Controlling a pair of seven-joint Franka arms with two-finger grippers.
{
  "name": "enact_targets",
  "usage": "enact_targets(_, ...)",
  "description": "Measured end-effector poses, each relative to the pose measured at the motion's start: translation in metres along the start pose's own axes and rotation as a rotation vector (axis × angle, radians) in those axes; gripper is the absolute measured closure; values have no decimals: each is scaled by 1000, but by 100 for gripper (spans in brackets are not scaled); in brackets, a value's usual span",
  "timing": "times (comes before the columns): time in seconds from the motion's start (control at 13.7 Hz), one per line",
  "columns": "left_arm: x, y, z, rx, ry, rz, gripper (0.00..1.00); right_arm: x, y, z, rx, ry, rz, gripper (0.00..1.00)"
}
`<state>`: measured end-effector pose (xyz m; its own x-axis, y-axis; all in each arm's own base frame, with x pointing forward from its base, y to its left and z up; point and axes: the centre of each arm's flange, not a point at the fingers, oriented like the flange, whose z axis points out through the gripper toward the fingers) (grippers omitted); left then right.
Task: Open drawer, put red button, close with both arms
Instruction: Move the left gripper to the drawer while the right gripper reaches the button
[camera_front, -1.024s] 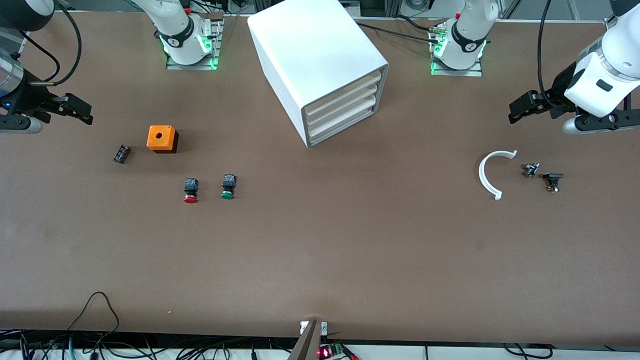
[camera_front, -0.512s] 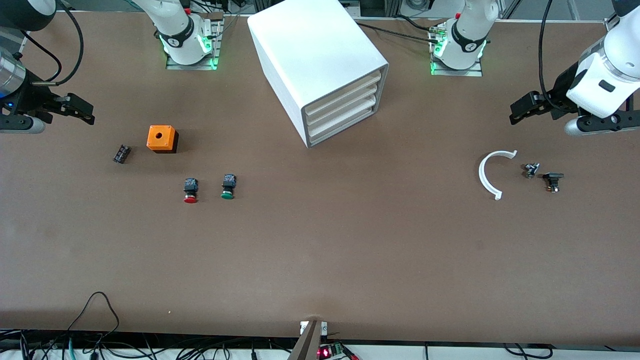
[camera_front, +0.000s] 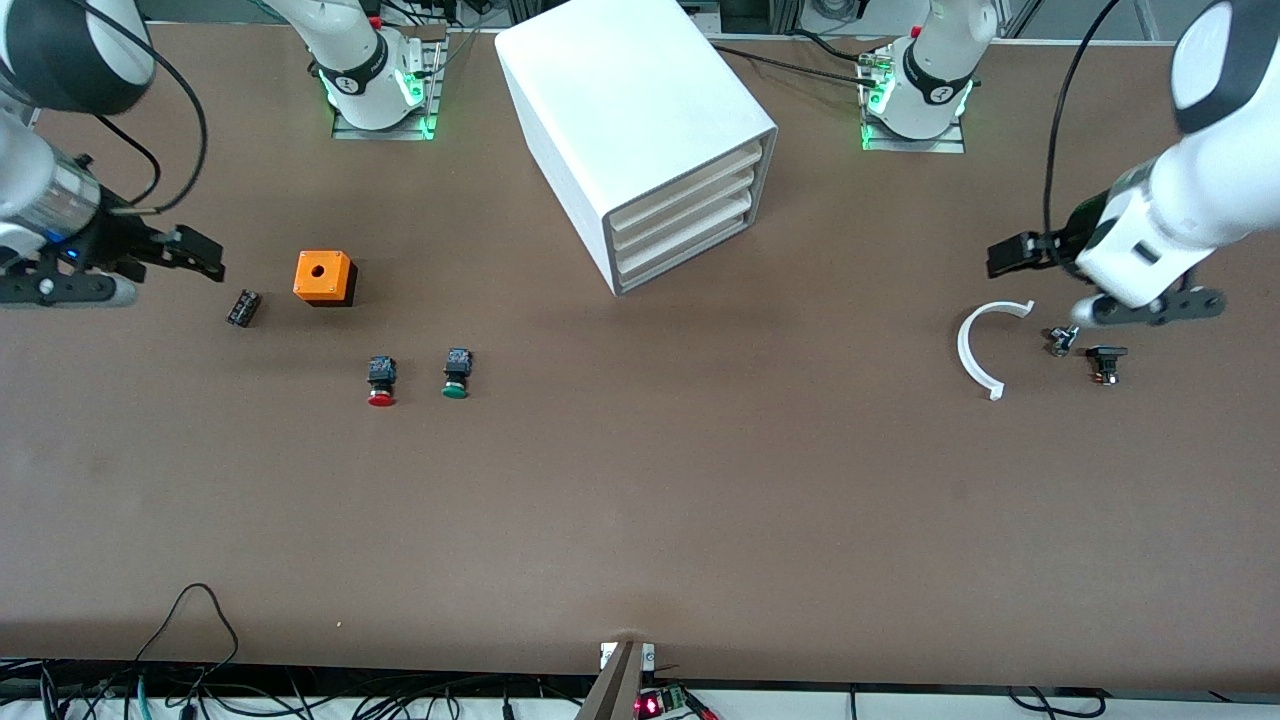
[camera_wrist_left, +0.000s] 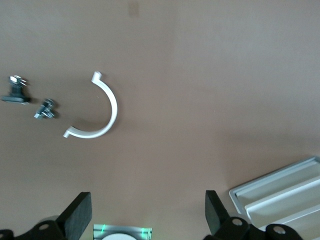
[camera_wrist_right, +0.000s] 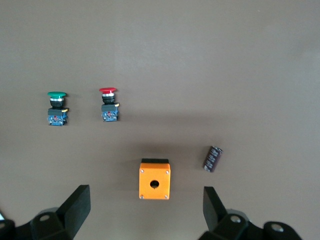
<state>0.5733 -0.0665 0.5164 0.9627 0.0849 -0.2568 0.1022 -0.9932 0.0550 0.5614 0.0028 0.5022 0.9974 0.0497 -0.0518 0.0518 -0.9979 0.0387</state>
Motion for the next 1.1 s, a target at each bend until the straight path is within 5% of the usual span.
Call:
enact_targets(0.22,27,0,58,-219,-145,92,0,25,-15,42,-3,0,-27,0)
enact_targets(0.51,52,21,192,-473,-223,142,0,46,-45,106,-8,-56,31,0)
enact_targets(0.88,-3,89,289,-756,-380,210,0,62,-77,165,-5,-62,59,0)
enact_targets(1.1,-37,111,332,-819,-390,277,0,66,-96,214,5,-76,26,0)
